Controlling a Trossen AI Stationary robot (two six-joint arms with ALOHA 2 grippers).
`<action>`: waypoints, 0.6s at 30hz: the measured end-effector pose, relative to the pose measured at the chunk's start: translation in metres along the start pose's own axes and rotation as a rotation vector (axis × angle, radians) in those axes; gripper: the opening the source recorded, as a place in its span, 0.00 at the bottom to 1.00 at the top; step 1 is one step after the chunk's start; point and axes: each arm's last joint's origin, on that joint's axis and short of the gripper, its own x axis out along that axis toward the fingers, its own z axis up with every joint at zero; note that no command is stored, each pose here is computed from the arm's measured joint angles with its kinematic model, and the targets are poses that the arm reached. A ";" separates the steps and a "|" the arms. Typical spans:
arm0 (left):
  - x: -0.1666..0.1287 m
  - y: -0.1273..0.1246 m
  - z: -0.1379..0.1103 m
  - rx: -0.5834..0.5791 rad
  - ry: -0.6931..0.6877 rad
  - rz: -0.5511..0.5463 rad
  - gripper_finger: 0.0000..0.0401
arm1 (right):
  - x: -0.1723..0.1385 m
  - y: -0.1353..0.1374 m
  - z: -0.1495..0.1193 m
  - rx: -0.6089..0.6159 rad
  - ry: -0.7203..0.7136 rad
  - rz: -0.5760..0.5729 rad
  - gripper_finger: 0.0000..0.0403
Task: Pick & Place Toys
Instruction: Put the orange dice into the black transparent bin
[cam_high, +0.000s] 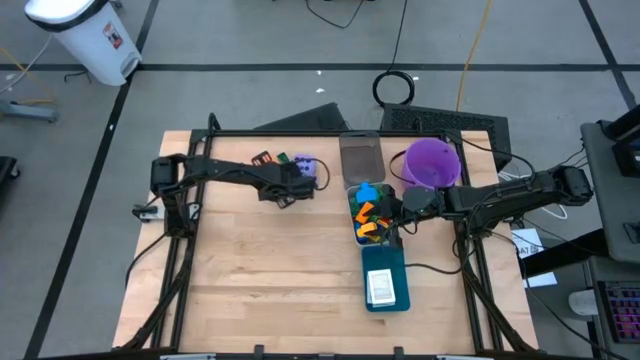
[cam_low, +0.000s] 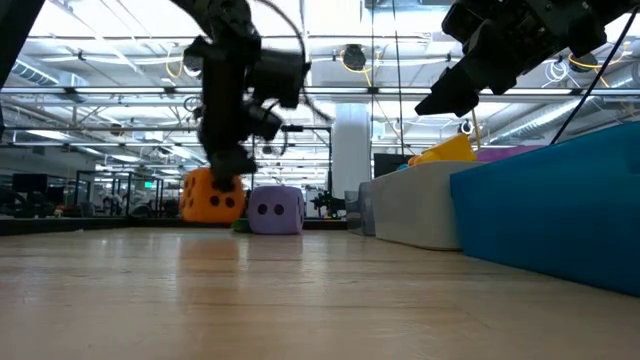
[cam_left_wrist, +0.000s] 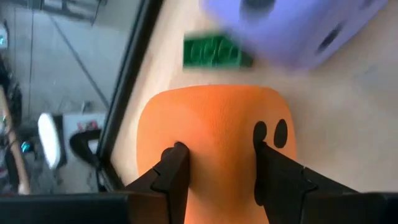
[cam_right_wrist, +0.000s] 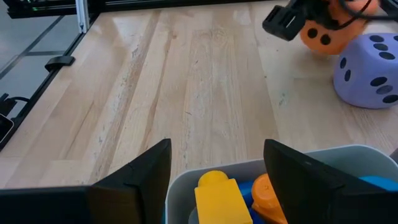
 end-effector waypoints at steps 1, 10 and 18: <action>-0.006 0.000 0.004 0.004 -0.017 -0.007 0.39 | 0.000 0.000 0.000 0.000 0.000 0.000 0.57; -0.068 0.006 0.038 0.033 -0.257 -0.041 0.39 | -0.002 0.000 0.001 0.000 -0.003 0.000 0.57; -0.106 0.002 0.075 0.189 -0.635 -0.037 0.39 | -0.029 0.002 0.014 -0.008 -0.131 -0.015 0.57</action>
